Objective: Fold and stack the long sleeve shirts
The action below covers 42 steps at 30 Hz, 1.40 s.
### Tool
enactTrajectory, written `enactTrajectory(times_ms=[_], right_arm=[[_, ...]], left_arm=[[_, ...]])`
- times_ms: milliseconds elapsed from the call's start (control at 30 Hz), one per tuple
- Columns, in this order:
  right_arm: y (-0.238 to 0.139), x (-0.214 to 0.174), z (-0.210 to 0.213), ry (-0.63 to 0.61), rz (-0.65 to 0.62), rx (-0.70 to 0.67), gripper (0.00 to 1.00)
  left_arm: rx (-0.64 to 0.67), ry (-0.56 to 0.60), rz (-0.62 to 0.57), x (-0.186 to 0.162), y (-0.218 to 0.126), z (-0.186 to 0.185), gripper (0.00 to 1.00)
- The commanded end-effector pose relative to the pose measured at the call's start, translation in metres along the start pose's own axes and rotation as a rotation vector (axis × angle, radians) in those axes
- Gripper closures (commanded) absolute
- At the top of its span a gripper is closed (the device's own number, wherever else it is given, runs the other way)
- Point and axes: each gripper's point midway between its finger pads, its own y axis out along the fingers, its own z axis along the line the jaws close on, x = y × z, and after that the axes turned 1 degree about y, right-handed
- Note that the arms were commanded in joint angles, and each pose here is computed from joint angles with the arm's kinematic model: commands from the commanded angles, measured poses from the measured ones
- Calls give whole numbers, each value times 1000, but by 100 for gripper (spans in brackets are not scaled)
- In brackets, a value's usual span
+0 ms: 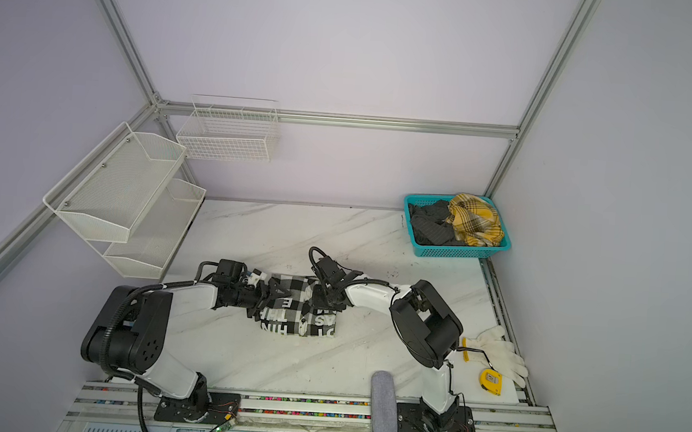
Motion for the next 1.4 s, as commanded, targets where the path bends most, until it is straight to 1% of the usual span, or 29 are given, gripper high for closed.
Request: enactTrajectory(times_ms=[0, 133, 233, 333, 500, 600, 767, 900, 933, 1067, 1200, 1267, 1367], right_arm=[[21, -22, -40, 6, 80, -127, 83], [23, -21, -39, 5, 83, -128, 83], [23, -19, -37, 4, 80, -123, 83], [22, -17, -35, 6, 76, -120, 83], [19, -14, -32, 9, 67, -113, 83], [10, -8, -27, 10, 49, -107, 83], [-31, 13, -8, 7, -39, -55, 83], [-66, 27, 0, 5, -106, -42, 83], [-75, 29, 3, 5, -123, -32, 83], [-104, 35, 4, 18, -173, -8, 83], [-127, 41, -3, 43, -222, 5, 83], [-139, 45, -9, 62, -246, 10, 83], [-158, 53, -19, 91, -290, 25, 83]], left_arm=[[118, -132, -1, -9, 17, 53, 26], [14, -111, 23, -5, 26, 30, 45], [0, -91, 37, -5, 31, 21, 57], [-10, -79, 46, -5, 33, 14, 66], [-35, -61, 21, -1, 28, -1, 76], [-36, -40, 0, 4, 23, -11, 80], [27, 11, -49, 15, 15, -18, 91], [35, 44, -68, 23, 9, -28, 99], [42, 49, -75, 26, 6, -30, 100], [50, 102, -109, 36, -9, -52, 100], [112, 182, -167, 46, -36, -72, 100], [179, 238, -213, 53, -55, -81, 100], [352, 339, -314, 67, -95, -95, 100]])
